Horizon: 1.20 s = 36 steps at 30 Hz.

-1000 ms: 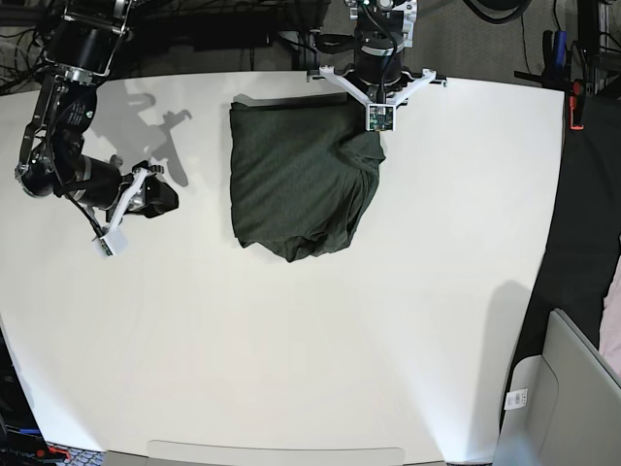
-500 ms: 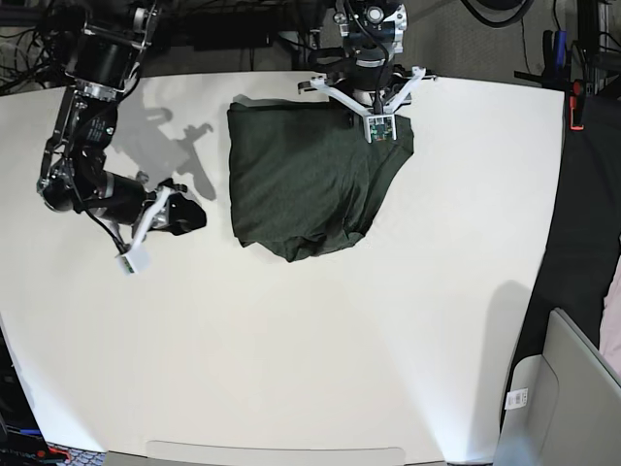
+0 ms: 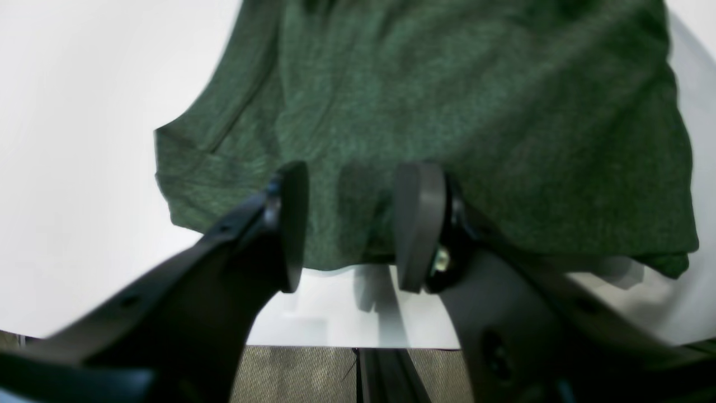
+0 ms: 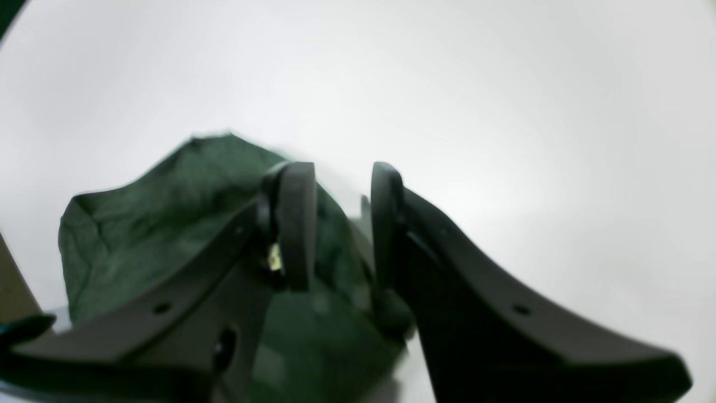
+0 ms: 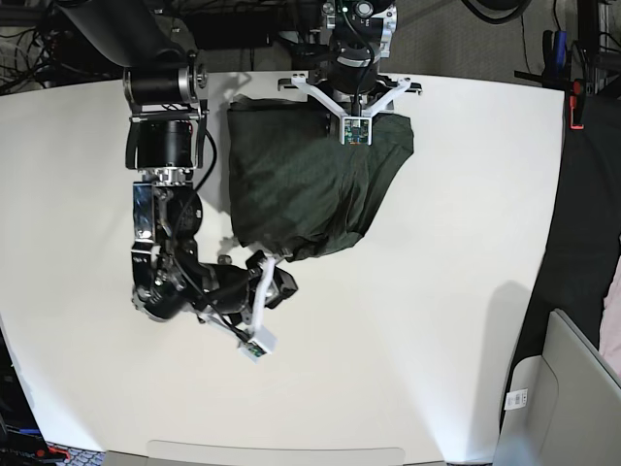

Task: Fold the T-shirt properly
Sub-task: 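Move the right gripper over the bundle and grasp its loose edge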

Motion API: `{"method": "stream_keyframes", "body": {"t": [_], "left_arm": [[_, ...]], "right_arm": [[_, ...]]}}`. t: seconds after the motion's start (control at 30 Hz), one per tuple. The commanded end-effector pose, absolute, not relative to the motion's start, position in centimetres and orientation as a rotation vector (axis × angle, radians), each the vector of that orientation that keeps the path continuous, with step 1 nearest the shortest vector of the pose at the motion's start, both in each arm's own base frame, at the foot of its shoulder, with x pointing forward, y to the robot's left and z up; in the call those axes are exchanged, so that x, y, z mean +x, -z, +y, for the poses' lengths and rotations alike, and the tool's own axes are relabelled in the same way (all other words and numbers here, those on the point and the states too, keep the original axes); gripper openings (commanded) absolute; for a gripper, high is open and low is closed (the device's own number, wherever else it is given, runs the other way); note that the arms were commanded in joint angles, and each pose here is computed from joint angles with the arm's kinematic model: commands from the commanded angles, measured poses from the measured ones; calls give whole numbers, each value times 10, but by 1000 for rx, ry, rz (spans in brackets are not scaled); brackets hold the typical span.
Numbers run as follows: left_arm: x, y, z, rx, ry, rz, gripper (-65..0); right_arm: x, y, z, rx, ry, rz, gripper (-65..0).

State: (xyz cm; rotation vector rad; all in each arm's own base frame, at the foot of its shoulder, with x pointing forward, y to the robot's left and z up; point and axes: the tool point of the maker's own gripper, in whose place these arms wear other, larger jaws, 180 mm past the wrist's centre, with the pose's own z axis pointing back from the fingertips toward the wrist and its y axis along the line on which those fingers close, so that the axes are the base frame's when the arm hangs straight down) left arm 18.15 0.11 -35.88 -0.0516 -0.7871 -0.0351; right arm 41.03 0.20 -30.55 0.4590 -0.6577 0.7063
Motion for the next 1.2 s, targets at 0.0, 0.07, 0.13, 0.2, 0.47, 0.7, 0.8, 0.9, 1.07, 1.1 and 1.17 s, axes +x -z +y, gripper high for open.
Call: {"method": "stream_keyframes", "body": {"t": [0.0,0.07,0.13,0.2,0.47,0.7,0.8,0.9,1.07,1.1,1.17], "left_arm": [[160,353,-22,-132,81,-766,-440],[159,354,-21,-129,84,-762,-446],[160,356,-20,-124,82,-761,-446],[162,356,-16,-112,90,-768,-446],[168,359,0,-67,135,-788,-446],[173,357,1,-62,137,-805,-446],[175,356,0,-65,135,-808,-446],[175,356,0,-65,135,-808,-446],[172,357,0,-66,137,-800,-446],[172,357,0,-66,137,-800,-446],[171,358,0,-68,138,-798,-446]], "right_arm": [[420,283,22,482,-759,-720,-472],[418,279,44,458,-861,-701,-471],[409,278,67,432,-975,-682,-471],[399,281,84,405,-1071,-656,-471],[373,329,74,362,-1114,-468,-471],[366,367,56,367,-1060,-339,-471],[368,376,73,438,-1025,-377,-471],[376,372,98,468,-1023,-472,-471],[383,352,130,552,-1009,-611,-471],[385,350,132,564,-1004,-630,-471],[389,342,138,591,-993,-679,-471]]}}
